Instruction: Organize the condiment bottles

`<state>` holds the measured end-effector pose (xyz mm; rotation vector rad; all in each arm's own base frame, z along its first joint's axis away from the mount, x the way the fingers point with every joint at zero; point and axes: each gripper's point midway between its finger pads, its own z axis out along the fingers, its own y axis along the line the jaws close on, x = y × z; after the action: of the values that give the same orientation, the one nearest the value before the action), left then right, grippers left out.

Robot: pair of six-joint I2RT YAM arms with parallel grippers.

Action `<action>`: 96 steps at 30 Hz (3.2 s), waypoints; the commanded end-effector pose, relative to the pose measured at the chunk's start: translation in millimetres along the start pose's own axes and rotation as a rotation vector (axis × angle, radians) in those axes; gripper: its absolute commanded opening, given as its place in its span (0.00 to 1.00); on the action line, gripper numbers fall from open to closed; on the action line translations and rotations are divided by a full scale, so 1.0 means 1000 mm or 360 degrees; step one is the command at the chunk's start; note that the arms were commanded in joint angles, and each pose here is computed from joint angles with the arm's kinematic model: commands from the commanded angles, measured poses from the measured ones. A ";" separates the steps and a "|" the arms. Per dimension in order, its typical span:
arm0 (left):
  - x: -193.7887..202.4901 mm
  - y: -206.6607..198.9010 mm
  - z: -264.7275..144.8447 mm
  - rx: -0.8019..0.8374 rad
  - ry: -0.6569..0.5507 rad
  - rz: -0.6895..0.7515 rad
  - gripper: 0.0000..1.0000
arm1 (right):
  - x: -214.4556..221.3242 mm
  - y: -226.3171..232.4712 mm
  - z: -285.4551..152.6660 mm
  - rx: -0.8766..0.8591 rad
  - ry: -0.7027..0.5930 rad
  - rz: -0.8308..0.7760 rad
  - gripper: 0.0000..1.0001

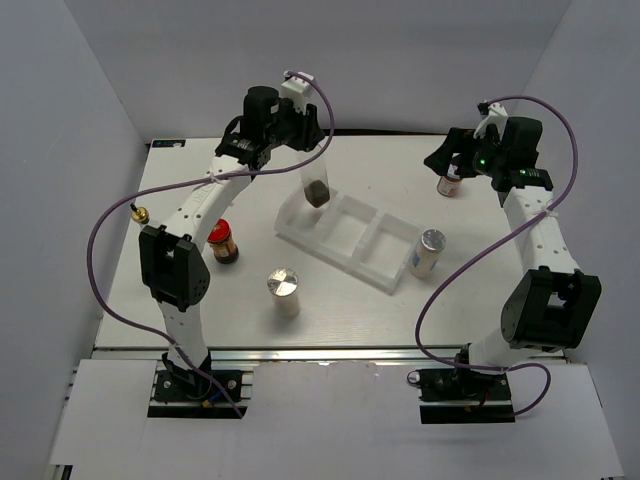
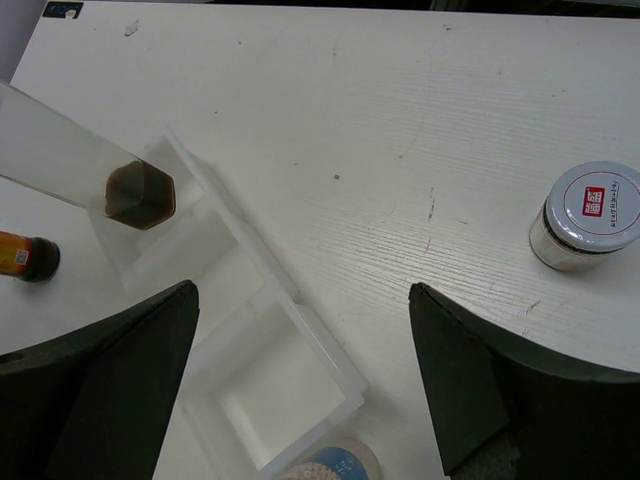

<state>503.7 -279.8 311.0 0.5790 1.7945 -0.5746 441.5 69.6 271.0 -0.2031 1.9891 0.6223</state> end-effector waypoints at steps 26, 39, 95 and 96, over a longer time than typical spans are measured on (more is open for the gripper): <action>-0.003 -0.005 0.021 -0.0192 -0.0235 0.0160 0.00 | -0.007 -0.009 0.002 0.0002 -0.0010 0.0000 0.89; -0.005 0.015 0.016 -0.0398 -0.0408 0.0044 0.00 | -0.011 -0.009 -0.001 0.0013 -0.0024 -0.0020 0.89; 0.131 0.114 -0.304 -0.1954 0.0126 -0.0813 0.98 | -0.003 -0.003 -0.009 -0.0033 -0.0033 -0.0057 0.90; 0.138 0.114 -0.309 -0.1991 0.0133 -0.0822 0.98 | -0.003 -0.003 -0.009 -0.0030 -0.0035 -0.0059 0.89</action>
<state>338.3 5.0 250.7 -0.6373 2.0068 0.3099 438.2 63.2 267.7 -0.2168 1.9954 0.6239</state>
